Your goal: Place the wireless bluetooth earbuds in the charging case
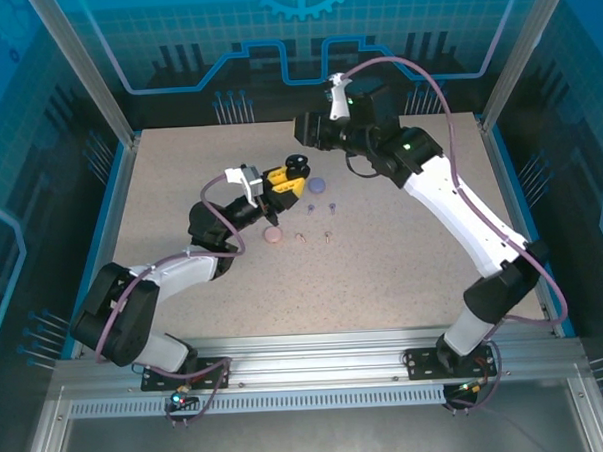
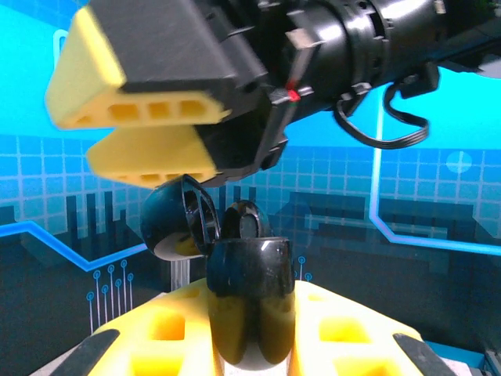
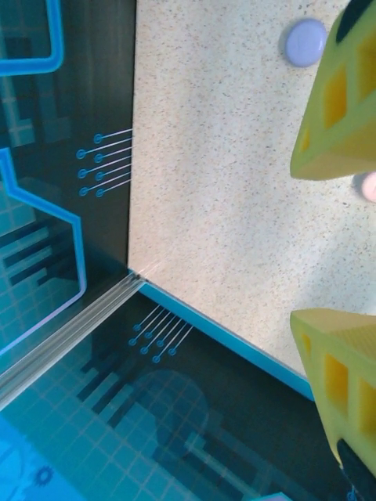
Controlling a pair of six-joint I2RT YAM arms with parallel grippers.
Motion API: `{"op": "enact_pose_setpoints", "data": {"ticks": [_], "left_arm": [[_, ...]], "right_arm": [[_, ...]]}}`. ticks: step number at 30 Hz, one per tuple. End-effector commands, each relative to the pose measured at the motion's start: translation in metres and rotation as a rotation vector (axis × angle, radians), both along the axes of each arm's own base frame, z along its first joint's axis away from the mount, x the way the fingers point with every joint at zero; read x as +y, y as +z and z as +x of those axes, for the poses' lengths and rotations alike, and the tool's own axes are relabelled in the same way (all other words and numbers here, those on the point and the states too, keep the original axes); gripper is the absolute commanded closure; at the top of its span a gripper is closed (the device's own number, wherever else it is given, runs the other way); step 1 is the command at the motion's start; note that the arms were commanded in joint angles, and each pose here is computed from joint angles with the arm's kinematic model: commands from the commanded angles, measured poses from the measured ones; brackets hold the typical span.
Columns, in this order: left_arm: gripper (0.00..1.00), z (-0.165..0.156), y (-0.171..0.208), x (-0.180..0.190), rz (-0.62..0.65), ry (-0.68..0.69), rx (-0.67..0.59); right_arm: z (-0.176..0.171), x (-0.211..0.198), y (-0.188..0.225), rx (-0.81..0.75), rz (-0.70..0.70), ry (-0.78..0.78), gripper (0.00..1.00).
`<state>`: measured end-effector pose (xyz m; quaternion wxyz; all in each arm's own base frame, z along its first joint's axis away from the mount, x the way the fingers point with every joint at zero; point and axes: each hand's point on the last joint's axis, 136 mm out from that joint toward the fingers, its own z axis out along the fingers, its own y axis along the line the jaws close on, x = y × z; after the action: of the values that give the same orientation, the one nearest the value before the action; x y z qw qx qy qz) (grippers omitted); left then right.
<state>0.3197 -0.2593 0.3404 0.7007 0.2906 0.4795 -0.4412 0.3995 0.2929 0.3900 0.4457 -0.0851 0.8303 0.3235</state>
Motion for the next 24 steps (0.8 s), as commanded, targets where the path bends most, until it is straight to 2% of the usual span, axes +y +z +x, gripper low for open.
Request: {"op": "enact_pose_setpoints", "data": {"ticks": [1, 9, 18, 24], "left_arm": [[1.0, -0.007, 0.002, -0.005, -0.007, -0.042, -0.021], [1.0, 0.006, -0.004, -0.007, -0.002, -0.021, -0.011], [1.0, 0.022, 0.0, -0.005, -0.013, 0.022, -0.018], [1.0, 0.029, 0.0, 0.001, -0.02, 0.038, -0.008]], "right_arm": [[0.001, 0.002, -0.013, 0.065, -0.041, 0.05, 0.61], [-0.004, 0.012, -0.04, 0.158, -0.076, 0.131, 0.81], [-0.039, 0.009, -0.06, 0.216, -0.073, 0.193, 0.91], [-0.061, -0.004, -0.044, 0.185, -0.027, 0.184, 0.92]]}}
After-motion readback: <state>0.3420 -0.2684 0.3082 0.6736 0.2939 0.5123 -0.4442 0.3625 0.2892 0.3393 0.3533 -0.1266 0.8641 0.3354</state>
